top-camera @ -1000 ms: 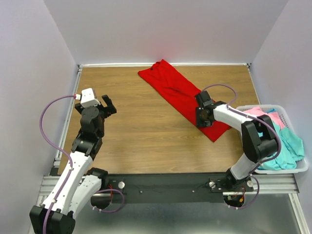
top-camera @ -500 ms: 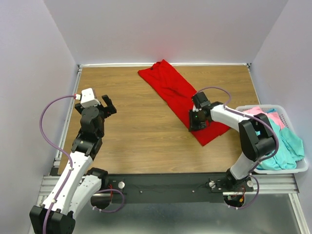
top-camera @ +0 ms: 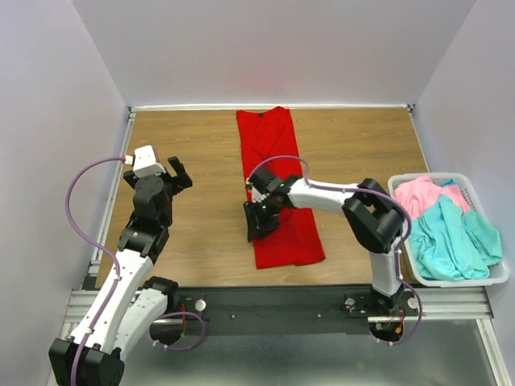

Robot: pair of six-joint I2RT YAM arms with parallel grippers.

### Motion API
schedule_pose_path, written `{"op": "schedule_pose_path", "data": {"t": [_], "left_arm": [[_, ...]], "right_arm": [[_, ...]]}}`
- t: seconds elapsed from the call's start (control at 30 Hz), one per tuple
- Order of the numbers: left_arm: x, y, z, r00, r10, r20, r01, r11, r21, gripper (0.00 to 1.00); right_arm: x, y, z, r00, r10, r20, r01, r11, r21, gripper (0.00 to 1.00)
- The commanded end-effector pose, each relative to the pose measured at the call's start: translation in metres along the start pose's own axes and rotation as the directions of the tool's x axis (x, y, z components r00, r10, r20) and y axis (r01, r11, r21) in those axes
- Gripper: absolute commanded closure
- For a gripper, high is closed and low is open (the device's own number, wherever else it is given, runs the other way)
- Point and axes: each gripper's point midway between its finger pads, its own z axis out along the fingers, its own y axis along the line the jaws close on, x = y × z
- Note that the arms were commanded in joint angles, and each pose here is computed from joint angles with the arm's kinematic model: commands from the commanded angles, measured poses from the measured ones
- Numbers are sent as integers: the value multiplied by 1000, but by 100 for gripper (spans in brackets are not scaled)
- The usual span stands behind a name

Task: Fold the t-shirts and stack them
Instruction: Fold the tshirt

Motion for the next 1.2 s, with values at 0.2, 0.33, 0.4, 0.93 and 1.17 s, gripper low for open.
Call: {"op": "schedule_pose_path", "data": {"t": [0.2,0.33,0.4,0.93,1.17], "left_arm": [[3,-5,2,999,-21,-24,21,1000,16,4],[9,-15,4,998,-39,-56,42,997,58,4],[15,-27,4,995,-41,-90,51,992,115,4],[171,-98,-77,604,176,-777,97,952,291,5],[221,-101,-123,443,244,-863,107,941,321,8]], "right_arm": [[-21,56,23,998,-67,13,68,997,-27,46],[-41,38,-19,983,-63,172,48,995,89,43],[-42,27,-50,972,-49,231,24,994,110,43],[73,-113,-94,944,251,216,-297,929,221,38],[81,-98,-76,955,263,134,-278,954,114,41]]}}
